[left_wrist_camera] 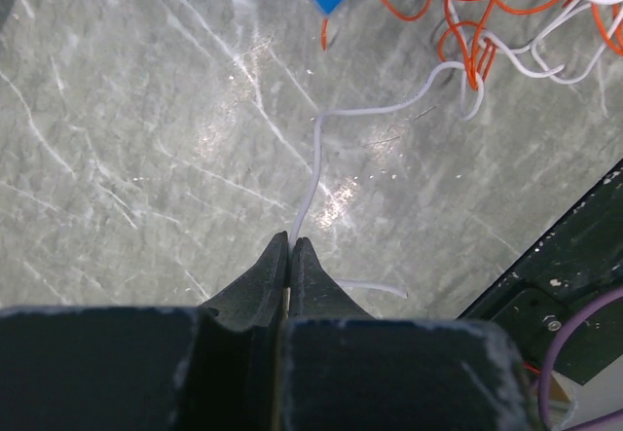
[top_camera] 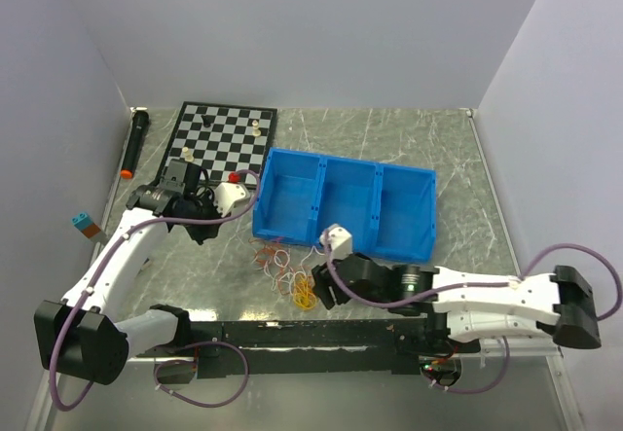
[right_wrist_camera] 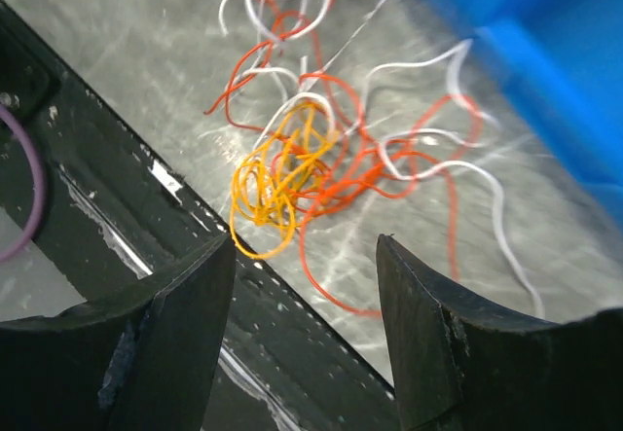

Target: Untangle the cables

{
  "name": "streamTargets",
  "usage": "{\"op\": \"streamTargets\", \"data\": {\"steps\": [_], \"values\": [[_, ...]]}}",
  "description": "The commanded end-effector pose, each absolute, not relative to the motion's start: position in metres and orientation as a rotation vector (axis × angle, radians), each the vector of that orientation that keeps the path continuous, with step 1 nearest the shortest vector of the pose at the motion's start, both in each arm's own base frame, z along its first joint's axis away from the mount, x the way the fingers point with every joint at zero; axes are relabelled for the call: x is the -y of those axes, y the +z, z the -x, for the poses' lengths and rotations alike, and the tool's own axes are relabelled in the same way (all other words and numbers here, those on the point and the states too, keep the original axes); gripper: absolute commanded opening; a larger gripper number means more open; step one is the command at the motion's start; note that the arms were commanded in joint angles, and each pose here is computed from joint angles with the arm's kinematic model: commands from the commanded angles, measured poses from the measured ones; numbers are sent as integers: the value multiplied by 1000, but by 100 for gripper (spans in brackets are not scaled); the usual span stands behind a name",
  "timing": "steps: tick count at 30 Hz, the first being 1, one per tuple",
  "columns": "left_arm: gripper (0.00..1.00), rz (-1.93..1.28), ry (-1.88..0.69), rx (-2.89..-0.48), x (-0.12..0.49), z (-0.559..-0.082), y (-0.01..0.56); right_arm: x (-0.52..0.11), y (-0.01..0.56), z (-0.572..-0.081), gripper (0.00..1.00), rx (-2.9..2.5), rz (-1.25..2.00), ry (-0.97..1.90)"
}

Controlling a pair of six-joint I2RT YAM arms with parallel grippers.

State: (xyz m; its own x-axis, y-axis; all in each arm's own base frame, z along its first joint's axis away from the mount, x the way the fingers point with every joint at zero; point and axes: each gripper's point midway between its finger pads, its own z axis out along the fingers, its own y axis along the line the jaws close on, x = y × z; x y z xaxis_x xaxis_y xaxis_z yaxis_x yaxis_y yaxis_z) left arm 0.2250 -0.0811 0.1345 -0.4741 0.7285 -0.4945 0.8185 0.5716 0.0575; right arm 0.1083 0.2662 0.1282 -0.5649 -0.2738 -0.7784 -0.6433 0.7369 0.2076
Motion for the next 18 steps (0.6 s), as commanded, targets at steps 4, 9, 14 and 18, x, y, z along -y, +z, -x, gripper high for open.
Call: {"op": "streamTargets", "data": {"steps": [4,9,14,18], "values": [[1,-1223,-324,-2313,90,-221,135,-309,130,-126,67,-2131,683,759],[1,-1225,-321,-2327,89,-221,128,-316,118,-140,66,-2141,666,783],[1,-1223,-326,-2324,89,-222,127,-321,101,-148,64,-2171,674,770],[1,-1227,-317,-2323,89,-222,125,-323,91,-153,62,-2189,673,767]]}}
